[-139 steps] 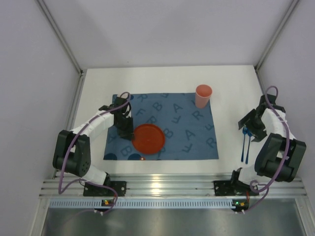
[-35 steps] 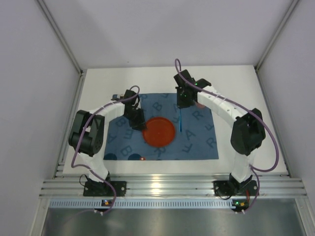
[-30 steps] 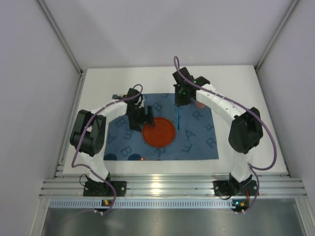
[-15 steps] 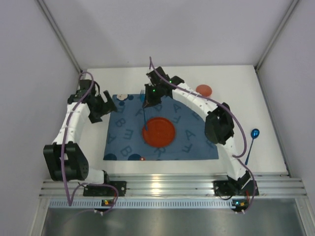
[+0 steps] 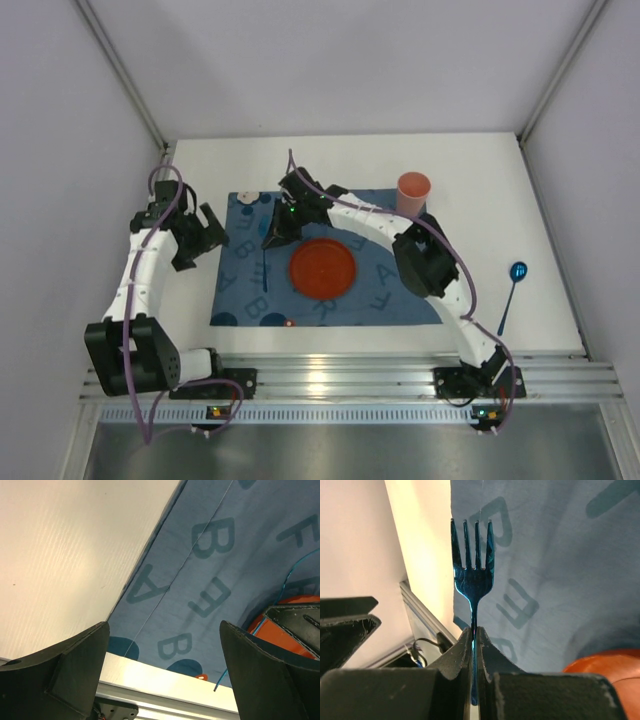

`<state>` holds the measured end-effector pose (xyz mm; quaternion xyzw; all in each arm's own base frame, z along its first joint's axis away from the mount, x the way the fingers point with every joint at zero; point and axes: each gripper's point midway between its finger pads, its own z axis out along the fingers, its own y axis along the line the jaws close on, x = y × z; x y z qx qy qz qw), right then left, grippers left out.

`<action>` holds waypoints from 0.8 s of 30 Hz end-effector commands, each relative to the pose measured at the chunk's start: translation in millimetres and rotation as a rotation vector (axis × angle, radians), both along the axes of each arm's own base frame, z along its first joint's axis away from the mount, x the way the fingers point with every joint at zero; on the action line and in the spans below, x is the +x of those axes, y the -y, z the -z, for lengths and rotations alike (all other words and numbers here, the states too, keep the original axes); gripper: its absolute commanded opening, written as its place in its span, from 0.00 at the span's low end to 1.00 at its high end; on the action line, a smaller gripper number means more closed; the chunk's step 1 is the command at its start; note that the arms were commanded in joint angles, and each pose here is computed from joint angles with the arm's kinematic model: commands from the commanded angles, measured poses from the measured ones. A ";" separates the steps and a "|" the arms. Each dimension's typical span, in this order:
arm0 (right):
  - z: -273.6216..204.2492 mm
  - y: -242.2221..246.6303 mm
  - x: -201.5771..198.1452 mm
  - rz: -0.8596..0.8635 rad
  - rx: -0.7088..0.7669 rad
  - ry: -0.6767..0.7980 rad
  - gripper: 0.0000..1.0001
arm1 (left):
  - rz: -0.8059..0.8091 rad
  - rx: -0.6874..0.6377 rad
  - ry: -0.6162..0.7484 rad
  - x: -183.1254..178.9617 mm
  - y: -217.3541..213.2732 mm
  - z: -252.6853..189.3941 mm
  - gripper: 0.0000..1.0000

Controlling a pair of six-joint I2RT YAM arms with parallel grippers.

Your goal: Set the dinner table for one person

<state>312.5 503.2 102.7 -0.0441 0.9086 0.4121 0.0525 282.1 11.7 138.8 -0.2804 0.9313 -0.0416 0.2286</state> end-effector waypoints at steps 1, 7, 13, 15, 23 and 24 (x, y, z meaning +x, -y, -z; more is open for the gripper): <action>-10.2 -28.2 -4.0 0.061 0.084 -0.007 0.00 | -0.008 0.032 0.026 -9.5 -4.6 -9.0 0.96; 10.0 -54.7 -18.7 0.059 0.081 -0.009 0.00 | -0.001 0.028 0.019 -17.6 -3.3 -7.0 0.96; 40.5 -51.7 -12.0 0.080 0.023 0.004 0.01 | 0.005 0.015 0.033 -19.9 -0.2 -8.6 0.95; 42.0 -52.0 -13.6 0.069 0.021 0.008 0.16 | 0.007 0.019 0.045 -20.7 -0.1 -10.9 0.95; -25.6 -64.1 -14.3 -0.027 0.157 0.120 0.59 | -0.025 0.071 0.042 -34.9 -9.4 -5.6 0.95; -35.1 -61.4 -15.4 -0.037 0.171 0.133 0.59 | -0.036 0.076 0.044 -38.0 -10.9 -5.2 0.95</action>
